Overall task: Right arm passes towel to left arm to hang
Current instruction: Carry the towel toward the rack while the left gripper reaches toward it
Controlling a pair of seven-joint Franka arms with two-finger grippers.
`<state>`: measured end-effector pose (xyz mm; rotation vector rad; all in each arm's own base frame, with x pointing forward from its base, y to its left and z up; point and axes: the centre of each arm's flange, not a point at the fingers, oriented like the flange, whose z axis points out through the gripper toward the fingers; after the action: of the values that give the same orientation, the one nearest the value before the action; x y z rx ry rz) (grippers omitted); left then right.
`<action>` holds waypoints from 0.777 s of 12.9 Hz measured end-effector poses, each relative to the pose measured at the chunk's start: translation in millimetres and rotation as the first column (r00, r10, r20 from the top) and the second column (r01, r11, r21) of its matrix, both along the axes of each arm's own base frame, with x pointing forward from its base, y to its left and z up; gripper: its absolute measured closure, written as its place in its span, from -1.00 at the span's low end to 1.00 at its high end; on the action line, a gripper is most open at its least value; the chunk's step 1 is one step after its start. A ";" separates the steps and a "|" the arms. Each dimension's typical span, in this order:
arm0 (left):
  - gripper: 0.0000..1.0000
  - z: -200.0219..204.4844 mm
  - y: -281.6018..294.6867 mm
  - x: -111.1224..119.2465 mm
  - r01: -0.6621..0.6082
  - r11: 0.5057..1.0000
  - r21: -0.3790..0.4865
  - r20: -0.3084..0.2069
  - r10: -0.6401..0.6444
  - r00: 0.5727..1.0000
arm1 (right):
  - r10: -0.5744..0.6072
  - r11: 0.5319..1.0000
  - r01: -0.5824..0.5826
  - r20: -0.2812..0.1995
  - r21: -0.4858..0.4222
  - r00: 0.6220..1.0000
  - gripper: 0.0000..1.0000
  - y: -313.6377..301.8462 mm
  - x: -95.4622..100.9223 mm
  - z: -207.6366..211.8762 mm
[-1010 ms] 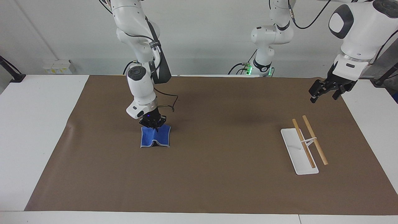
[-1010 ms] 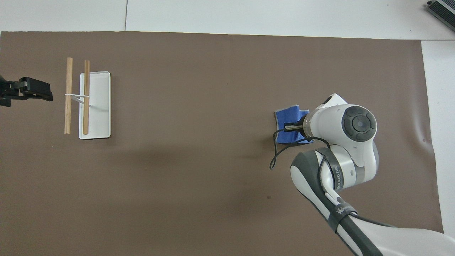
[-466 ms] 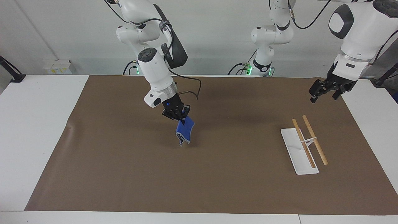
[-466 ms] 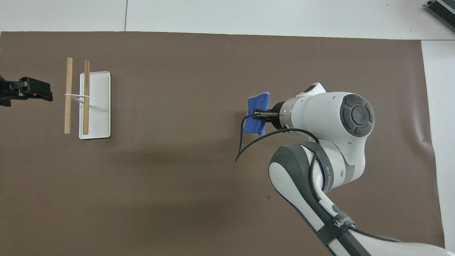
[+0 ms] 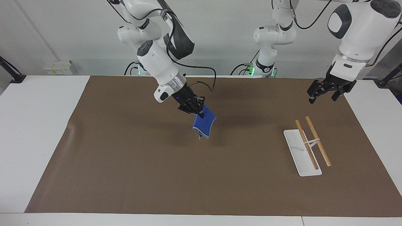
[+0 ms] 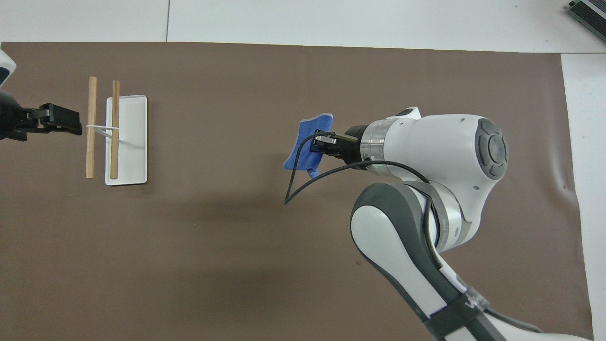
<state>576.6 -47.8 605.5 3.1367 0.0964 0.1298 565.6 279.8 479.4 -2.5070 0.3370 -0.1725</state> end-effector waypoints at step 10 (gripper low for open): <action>-1.00 -43.9 -115.1 -44.8 -0.496 0.785 -0.372 -0.108 0.494 0.863 | -0.171 0.942 0.183 -0.068 0.281 0.983 0.92 57.2 -20.6 16.7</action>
<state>531.8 -163.0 561.6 2.6334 0.8411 0.0868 545.0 337.0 496.1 -2.1948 0.5648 -0.1317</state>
